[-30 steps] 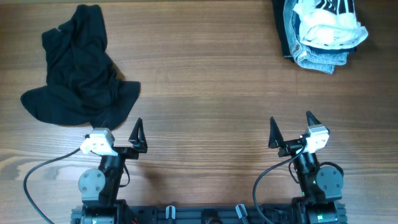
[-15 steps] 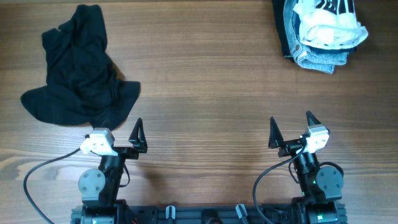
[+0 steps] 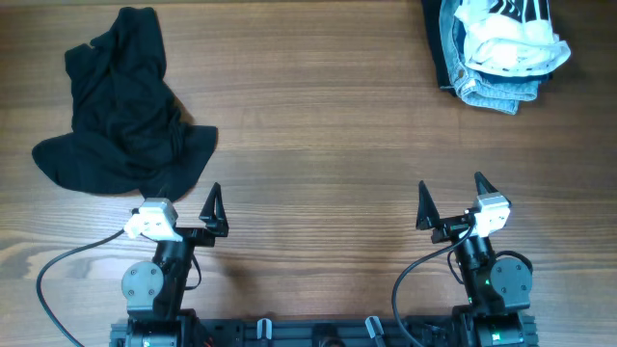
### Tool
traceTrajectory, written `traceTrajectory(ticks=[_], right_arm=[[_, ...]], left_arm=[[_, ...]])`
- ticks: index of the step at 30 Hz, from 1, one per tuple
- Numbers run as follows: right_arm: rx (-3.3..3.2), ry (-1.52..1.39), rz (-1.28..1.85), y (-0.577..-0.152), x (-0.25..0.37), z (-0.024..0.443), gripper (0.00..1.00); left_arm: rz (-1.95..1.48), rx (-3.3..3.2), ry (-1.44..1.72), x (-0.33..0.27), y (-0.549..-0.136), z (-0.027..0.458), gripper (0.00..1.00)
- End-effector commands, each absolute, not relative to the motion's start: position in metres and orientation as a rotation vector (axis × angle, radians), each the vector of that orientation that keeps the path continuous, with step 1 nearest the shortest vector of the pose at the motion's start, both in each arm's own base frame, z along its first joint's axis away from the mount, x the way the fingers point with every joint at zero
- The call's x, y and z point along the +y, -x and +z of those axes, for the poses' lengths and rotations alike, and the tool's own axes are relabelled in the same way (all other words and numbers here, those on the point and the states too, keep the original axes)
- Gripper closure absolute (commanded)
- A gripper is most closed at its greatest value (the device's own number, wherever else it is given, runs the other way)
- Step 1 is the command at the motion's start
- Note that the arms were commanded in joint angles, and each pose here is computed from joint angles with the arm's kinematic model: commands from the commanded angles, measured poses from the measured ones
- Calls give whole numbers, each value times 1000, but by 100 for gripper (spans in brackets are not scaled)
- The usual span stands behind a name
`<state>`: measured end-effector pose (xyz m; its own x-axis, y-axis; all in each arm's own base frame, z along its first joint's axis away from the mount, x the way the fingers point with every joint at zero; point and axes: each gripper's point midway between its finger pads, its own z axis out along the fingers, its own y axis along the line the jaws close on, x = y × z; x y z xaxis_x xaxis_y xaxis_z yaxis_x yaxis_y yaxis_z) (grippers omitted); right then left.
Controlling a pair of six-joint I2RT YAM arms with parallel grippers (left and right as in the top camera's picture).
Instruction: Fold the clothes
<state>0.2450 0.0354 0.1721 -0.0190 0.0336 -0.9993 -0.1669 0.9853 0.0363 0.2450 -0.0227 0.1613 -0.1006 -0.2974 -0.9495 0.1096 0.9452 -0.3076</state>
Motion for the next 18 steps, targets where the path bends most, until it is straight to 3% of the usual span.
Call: traceTrajectory(ticks=[1, 18], right_arm=[[1581, 105, 146, -245, 34, 172, 0], [1579, 108, 108, -246, 30, 172, 0]], left_arm=[[-319, 1639, 133, -22, -245, 159, 0], [-319, 1639, 133, -22, -245, 159, 0]])
